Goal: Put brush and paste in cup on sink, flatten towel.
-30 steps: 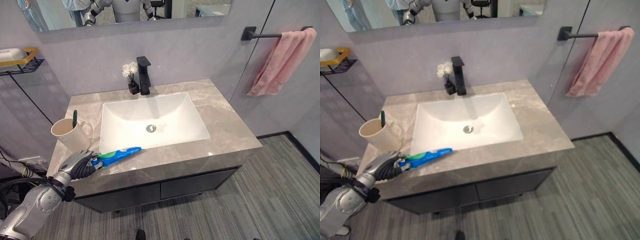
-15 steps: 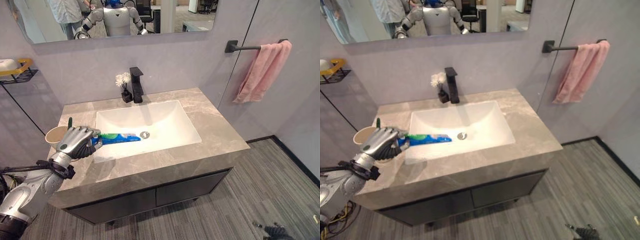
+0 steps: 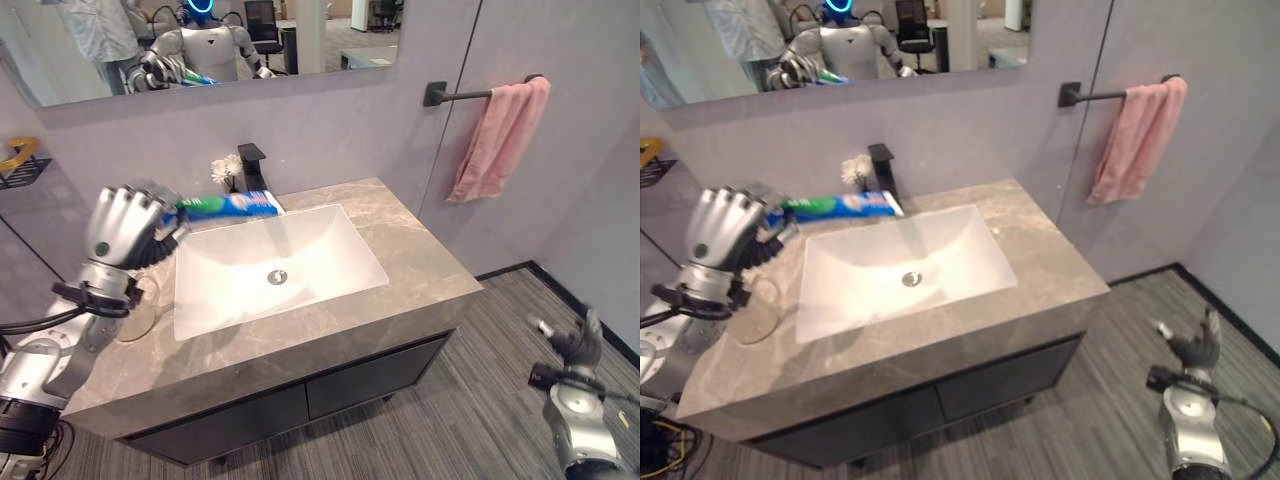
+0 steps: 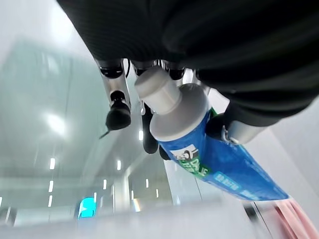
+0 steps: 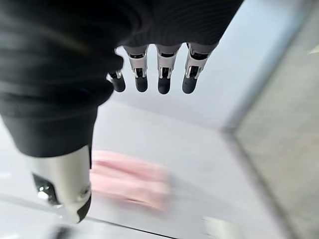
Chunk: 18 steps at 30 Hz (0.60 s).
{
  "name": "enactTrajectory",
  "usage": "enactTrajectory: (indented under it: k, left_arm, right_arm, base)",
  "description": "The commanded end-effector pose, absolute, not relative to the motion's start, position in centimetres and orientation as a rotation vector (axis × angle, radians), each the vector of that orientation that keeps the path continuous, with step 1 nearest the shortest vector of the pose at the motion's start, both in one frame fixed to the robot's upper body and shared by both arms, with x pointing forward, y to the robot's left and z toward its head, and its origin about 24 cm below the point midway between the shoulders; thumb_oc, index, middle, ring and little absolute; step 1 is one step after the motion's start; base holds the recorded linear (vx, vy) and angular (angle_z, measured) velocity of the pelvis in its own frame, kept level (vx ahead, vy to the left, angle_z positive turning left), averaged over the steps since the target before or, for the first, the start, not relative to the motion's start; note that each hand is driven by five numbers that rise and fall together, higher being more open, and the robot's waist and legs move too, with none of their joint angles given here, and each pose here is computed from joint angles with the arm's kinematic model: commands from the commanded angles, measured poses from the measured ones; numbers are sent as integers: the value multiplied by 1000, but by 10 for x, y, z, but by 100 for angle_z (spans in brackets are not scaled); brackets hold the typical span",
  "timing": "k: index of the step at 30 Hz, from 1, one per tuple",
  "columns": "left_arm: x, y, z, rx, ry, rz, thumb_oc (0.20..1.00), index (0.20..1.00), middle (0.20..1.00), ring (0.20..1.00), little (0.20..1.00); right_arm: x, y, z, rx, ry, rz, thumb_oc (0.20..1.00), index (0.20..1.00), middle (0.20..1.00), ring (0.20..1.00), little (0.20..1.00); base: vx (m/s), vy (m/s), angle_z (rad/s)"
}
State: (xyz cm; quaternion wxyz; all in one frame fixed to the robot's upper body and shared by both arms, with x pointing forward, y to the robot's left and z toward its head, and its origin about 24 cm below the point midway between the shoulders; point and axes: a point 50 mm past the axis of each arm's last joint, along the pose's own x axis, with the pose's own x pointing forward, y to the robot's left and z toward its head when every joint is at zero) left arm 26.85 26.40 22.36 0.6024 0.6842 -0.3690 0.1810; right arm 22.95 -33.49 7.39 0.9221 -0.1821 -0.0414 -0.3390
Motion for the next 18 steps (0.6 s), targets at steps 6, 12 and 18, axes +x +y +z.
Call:
enactTrajectory:
  k: [6,12,18]
  left_arm:
    - [260,250,316,1538,-1218,740,200,200,200,200,200]
    - [267,222,348,1379,-1372,773,200,200,200,200,200]
    - [260,205,370,1202,-1497,835,200,200,200,200,200]
  right_arm:
    - [272,-299,173,-539,-536,-551,1000,1000,1000,1000,1000]
    - [310,-209,206,26,-697,-134,1000,1000,1000,1000,1000]
    - [322,-97,244,625,-707,323,1000,1000,1000,1000,1000]
  base:
    - [1,2,-1]
    - [0,0,0]
    - [6,3,-2]
